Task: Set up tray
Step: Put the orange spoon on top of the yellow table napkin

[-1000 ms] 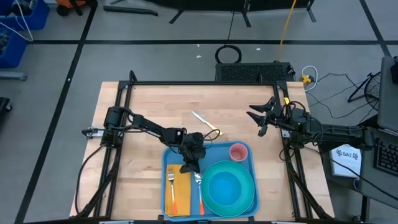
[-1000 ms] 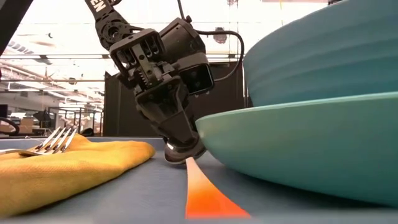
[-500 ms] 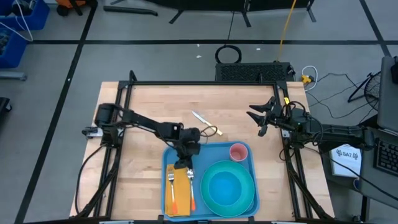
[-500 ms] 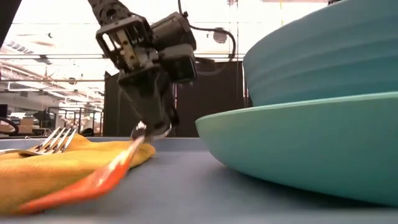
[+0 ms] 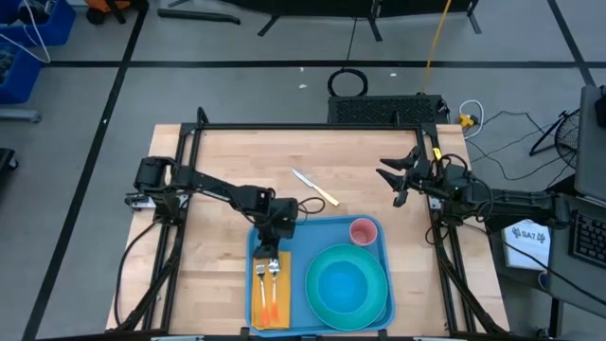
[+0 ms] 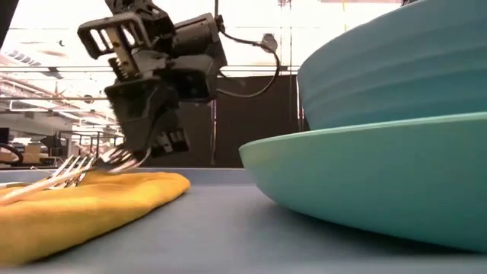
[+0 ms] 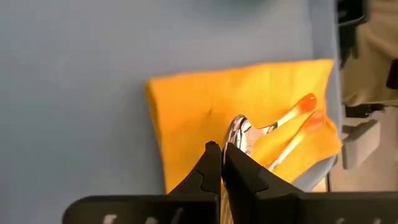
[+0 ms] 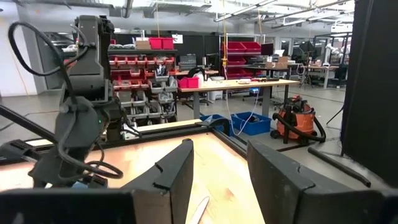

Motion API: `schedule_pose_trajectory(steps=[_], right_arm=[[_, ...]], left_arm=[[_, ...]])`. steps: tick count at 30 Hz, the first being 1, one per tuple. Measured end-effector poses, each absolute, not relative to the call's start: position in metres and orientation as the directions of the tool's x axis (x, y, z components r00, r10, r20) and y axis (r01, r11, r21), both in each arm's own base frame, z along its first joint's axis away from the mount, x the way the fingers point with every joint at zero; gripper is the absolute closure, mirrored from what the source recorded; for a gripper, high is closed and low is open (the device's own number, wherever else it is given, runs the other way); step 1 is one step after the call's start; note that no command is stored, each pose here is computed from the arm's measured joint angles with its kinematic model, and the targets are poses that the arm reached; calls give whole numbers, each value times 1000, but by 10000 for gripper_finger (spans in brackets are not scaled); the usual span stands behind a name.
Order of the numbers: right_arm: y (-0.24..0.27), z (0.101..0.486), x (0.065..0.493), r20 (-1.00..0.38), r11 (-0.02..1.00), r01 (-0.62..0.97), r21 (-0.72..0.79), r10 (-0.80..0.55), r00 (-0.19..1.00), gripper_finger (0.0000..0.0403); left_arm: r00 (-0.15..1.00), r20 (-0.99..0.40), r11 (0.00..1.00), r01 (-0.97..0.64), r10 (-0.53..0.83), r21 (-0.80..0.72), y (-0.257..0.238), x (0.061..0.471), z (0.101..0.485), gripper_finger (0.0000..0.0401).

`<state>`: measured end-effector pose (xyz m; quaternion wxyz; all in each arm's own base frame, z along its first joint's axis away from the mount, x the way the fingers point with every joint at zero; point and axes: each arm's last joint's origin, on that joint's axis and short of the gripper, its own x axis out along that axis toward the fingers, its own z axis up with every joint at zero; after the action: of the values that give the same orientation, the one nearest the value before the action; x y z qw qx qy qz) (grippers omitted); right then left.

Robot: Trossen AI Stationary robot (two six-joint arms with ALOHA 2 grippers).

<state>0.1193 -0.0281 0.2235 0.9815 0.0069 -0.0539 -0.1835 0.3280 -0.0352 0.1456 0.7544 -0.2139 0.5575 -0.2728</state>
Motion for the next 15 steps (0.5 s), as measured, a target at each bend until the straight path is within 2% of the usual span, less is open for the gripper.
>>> schedule_pose_trajectory(steps=[7, 15], right_arm=[[-28, 224, 119, 111, 933, 359, 35, -361, 926, 261], [-28, 224, 119, 111, 933, 359, 35, -361, 926, 261]], left_arm=[[240, -754, 790, 135, -612, -598, -35, 324, 139, 395], [238, -824, 854, 53, -515, -518, -36, 322, 136, 296]])
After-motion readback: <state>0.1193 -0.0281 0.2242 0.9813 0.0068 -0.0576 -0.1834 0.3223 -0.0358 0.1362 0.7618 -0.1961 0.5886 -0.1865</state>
